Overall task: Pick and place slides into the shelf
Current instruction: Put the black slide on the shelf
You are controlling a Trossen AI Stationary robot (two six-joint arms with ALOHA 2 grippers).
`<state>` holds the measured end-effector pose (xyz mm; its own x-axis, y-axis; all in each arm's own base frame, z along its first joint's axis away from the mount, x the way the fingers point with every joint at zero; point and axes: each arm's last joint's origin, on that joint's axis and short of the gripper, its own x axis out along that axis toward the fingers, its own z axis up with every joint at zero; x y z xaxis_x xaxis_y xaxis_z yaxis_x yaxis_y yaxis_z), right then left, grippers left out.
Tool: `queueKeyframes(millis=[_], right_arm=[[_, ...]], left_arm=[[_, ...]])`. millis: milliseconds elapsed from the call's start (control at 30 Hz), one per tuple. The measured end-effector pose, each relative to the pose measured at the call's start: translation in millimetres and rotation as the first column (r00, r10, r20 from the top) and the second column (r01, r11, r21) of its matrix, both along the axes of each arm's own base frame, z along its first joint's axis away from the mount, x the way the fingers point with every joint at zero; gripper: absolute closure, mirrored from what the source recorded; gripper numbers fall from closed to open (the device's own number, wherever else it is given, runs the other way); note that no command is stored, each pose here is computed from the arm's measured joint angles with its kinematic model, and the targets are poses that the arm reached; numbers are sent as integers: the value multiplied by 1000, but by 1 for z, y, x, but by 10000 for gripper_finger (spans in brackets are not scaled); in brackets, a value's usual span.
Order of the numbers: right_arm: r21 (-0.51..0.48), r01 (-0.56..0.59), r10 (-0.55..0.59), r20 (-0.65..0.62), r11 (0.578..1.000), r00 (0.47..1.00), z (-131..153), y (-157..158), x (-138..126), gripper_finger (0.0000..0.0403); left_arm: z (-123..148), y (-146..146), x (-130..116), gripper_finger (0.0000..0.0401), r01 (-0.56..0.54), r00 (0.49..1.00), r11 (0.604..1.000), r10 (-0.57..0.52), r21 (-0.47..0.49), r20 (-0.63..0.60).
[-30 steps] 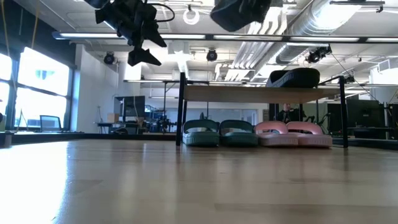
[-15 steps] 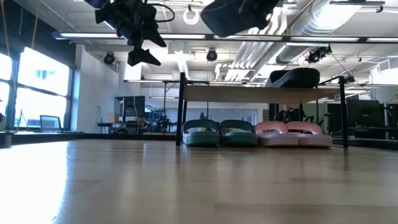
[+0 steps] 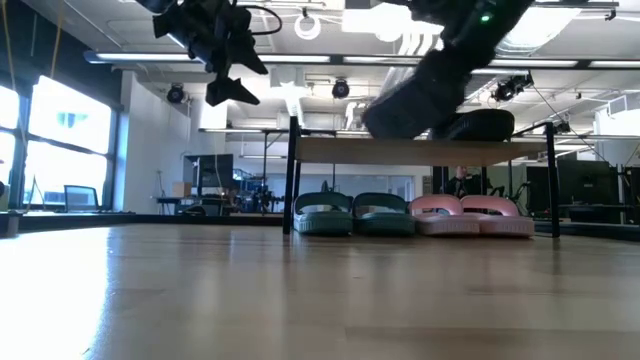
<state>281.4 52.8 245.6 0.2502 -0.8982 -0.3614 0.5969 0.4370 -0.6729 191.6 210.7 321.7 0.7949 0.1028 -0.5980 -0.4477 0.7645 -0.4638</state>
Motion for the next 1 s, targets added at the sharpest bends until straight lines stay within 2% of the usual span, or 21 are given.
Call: queueKeyframes(millis=[200,467,767,1000], right_arm=[[-9,21,-21,-26,1000,999,2,8,-18,367],[-11,48,-49,-145,999,988,1,-14,-11,366],[36,46,-39,-175,998,984,-2,-35,7,365],[70,61,-47,-189,996,981,-3,-42,9,354]], left_arm=[[0,-7,8,93,46,999,999,-46,15,1],[0,-25,25,93,119,993,993,-118,29,-14],[-1,-33,33,93,124,991,991,-121,55,-48],[-2,-33,32,93,120,992,991,-117,51,-54]])
